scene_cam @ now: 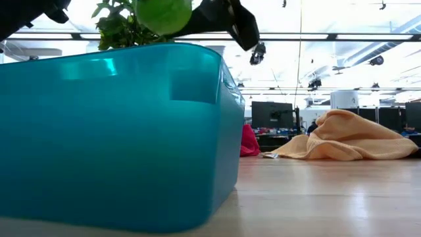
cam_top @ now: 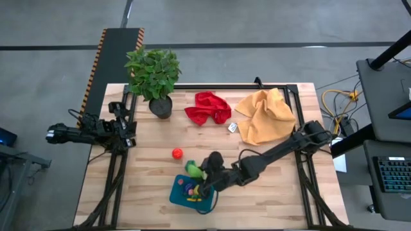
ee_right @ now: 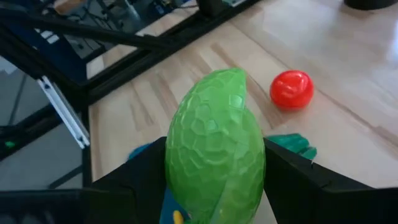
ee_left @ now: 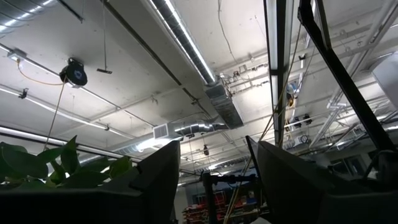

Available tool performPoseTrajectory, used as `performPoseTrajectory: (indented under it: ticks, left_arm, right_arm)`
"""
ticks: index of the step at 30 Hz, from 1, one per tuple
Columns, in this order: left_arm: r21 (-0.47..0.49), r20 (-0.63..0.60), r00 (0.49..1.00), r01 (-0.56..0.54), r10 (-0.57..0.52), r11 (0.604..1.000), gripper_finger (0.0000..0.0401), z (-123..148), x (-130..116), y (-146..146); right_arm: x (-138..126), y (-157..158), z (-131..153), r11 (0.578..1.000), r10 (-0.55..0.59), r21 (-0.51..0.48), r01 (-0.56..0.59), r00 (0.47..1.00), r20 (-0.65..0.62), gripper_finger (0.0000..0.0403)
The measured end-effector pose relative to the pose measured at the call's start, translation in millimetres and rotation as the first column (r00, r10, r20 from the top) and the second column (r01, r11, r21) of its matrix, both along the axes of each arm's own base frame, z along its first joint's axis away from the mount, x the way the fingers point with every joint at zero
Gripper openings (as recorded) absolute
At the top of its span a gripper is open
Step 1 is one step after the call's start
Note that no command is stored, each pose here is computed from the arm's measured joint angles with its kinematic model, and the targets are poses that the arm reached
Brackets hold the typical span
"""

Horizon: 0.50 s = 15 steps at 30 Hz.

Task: Pick and placing Produce into tupperware
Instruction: Put the cabbage into the blue basket

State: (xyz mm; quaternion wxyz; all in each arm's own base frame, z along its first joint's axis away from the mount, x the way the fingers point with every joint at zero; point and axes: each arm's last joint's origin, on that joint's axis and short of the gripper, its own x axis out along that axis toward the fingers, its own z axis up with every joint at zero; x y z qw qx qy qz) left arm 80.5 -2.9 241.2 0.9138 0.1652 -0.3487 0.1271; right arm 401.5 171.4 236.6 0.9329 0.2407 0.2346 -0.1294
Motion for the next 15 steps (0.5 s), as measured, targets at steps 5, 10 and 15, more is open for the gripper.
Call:
performPoseTrajectory:
  ticks: [5, 10, 15]
  left_arm:
    - [0.000, -0.004, 1.000, 0.000, 0.000, 1.000, 0.0199, -0.3, 0.3, 0.0]
    - [0.000, -0.001, 1.000, 0.000, 0.000, 1.000, 0.0199, 0.1, 0.2, 0.0]
    - [0.000, -0.009, 1.000, -0.001, 0.001, 1.000, 0.0199, -0.5, 0.8, -0.1]
  right_arm:
    - [2.8, 11.6, -15.1, 1.000, 0.029, -0.011, -0.029, 1.000, -0.008, 0.0217]
    - [14.9, 20.7, -35.5, 0.991, 0.124, 0.052, -0.123, 0.992, -0.018, 0.0217]
    - [23.8, 20.0, -43.7, 0.989, 0.135, 0.071, -0.133, 0.990, -0.027, 0.0217]
